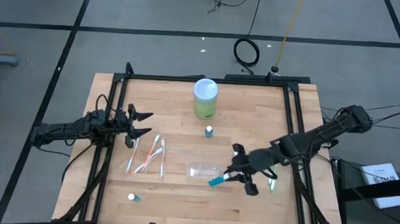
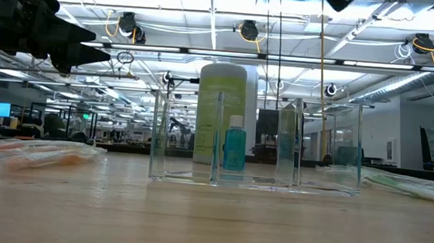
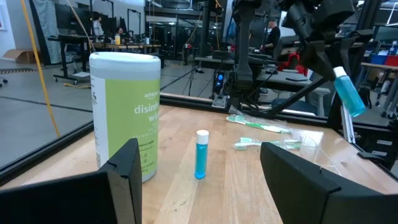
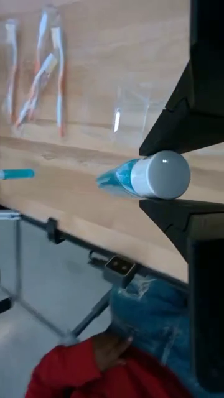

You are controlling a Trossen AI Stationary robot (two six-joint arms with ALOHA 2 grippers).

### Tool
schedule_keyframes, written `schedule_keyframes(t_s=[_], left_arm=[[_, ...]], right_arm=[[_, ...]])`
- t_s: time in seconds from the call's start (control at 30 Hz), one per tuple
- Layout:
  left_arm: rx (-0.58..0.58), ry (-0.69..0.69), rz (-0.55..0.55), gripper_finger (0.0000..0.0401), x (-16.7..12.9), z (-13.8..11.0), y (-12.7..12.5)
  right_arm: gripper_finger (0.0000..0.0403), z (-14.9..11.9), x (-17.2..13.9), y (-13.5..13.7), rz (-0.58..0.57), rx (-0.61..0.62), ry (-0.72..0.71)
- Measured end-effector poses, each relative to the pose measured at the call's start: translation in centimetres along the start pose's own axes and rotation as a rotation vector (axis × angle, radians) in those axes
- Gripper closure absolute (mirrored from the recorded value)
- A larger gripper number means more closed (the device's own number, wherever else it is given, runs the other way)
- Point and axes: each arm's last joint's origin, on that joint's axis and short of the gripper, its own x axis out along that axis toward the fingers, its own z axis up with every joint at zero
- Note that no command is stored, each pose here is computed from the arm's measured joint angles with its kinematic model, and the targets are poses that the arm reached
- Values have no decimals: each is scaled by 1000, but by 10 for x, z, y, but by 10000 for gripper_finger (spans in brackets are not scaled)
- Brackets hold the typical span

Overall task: Pick & Place toothbrushing station
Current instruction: Put the mouthwash into the middle center of the transparent organizer

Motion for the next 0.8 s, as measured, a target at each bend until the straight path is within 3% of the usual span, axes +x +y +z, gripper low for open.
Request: schedule_keyframes(t_s=[0.43,0.8], left_arm=[[0,0,0,169,0,0,0],[0,0,0,169,0,0,0]], right_arm=[[311,56,44,-21,-107,-128,320],[312,46,90,-45,-167,-171,509]])
